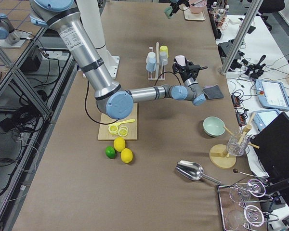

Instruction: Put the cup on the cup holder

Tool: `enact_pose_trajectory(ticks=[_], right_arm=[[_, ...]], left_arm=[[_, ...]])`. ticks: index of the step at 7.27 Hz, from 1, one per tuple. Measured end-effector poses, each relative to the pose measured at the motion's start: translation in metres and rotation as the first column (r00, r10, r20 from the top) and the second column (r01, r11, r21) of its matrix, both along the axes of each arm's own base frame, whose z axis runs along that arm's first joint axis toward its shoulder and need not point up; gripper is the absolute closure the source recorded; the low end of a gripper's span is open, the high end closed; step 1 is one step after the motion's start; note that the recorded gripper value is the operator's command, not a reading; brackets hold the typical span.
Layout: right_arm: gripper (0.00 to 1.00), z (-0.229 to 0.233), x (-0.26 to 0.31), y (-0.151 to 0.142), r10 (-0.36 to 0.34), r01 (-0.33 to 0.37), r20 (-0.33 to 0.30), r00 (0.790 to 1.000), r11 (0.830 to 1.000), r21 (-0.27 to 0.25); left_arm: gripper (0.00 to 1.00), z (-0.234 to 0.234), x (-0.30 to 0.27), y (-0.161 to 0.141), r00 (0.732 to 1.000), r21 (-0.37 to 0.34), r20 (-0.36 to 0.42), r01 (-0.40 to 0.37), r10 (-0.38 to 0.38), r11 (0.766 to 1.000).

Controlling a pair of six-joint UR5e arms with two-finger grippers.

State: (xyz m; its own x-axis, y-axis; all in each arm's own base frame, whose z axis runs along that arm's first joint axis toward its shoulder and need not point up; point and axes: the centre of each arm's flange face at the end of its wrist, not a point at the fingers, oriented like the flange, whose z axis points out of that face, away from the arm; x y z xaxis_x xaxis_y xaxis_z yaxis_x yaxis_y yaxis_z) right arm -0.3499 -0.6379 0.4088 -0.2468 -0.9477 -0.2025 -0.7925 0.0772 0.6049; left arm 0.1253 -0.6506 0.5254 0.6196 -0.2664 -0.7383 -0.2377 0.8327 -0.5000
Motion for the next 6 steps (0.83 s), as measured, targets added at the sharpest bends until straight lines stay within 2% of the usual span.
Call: enact_pose_trajectory(ticks=[1, 3, 4, 5, 6], right_arm=[[0.66, -0.004, -0.013, 0.004, 0.015, -0.016, 0.033, 0.999, 1.000, 0.013], [0.66, -0.019, -0.032, 0.008, 0.044, -0.048, 0.084, 0.996, 0.998, 0.050], [0.66, -0.027, -0.039, 0.009, 0.060, -0.067, 0.104, 0.993, 0.995, 0.070], [0.66, -0.035, -0.047, 0.011, 0.070, -0.082, 0.125, 0.990, 0.993, 0.090], [0.67, -0.045, -0.059, 0.015, 0.073, -0.089, 0.147, 0.986, 0.990, 0.107]], left_arm=[[1.00, -0.004, -0.024, -0.016, 0.998, 0.071, 0.011, 0.063, -0.064, 0.996], [1.00, -0.017, -0.053, -0.038, 0.985, 0.194, 0.038, 0.158, -0.169, 0.968], [1.00, -0.028, -0.060, -0.047, 0.972, 0.251, 0.033, 0.218, -0.234, 0.943], [1.00, -0.043, -0.065, -0.055, 0.952, 0.312, 0.019, 0.286, -0.307, 0.906], [1.00, -0.062, -0.069, -0.061, 0.923, 0.379, 0.001, 0.355, -0.384, 0.854]])
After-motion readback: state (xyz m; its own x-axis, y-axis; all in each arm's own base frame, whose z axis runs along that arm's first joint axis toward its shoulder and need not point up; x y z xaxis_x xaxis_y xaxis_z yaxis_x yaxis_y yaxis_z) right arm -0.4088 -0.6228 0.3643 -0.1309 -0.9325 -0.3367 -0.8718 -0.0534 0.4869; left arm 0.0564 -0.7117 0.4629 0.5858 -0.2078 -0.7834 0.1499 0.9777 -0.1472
